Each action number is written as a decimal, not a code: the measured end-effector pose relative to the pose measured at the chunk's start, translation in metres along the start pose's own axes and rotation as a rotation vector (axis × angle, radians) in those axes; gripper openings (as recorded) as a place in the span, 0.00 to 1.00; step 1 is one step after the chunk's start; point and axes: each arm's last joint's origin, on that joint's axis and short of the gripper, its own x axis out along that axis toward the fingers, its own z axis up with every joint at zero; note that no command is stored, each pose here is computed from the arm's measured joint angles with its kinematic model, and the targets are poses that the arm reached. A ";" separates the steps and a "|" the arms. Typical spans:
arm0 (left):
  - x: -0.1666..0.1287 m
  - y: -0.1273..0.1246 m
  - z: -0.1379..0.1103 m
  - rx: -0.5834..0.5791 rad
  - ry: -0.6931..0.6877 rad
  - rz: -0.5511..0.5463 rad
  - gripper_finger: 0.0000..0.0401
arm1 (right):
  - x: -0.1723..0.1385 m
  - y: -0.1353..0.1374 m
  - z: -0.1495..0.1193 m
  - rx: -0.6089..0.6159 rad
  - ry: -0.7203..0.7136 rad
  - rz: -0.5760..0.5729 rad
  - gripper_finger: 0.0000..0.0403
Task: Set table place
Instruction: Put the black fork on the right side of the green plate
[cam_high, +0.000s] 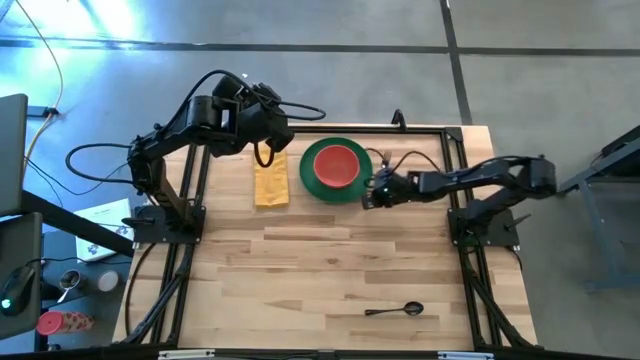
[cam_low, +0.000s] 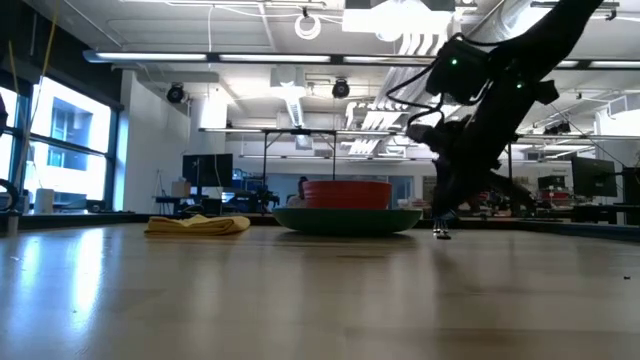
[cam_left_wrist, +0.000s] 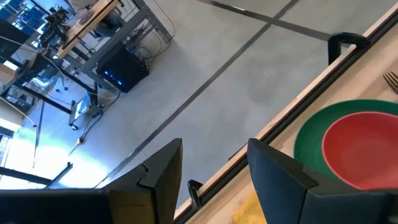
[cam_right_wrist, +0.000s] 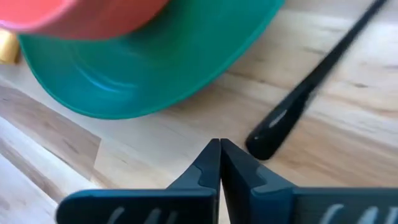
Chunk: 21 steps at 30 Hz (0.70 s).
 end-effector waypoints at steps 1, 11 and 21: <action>0.000 0.000 0.000 0.000 0.000 -0.001 0.42 | 0.003 0.002 -0.001 -0.006 0.007 -0.002 0.00; 0.000 -0.001 0.000 -0.002 0.006 -0.018 0.42 | 0.016 0.001 -0.009 -0.022 0.058 -0.053 0.00; 0.000 -0.001 0.000 0.002 0.008 -0.023 0.42 | 0.015 -0.005 -0.011 -0.036 0.097 -0.108 0.00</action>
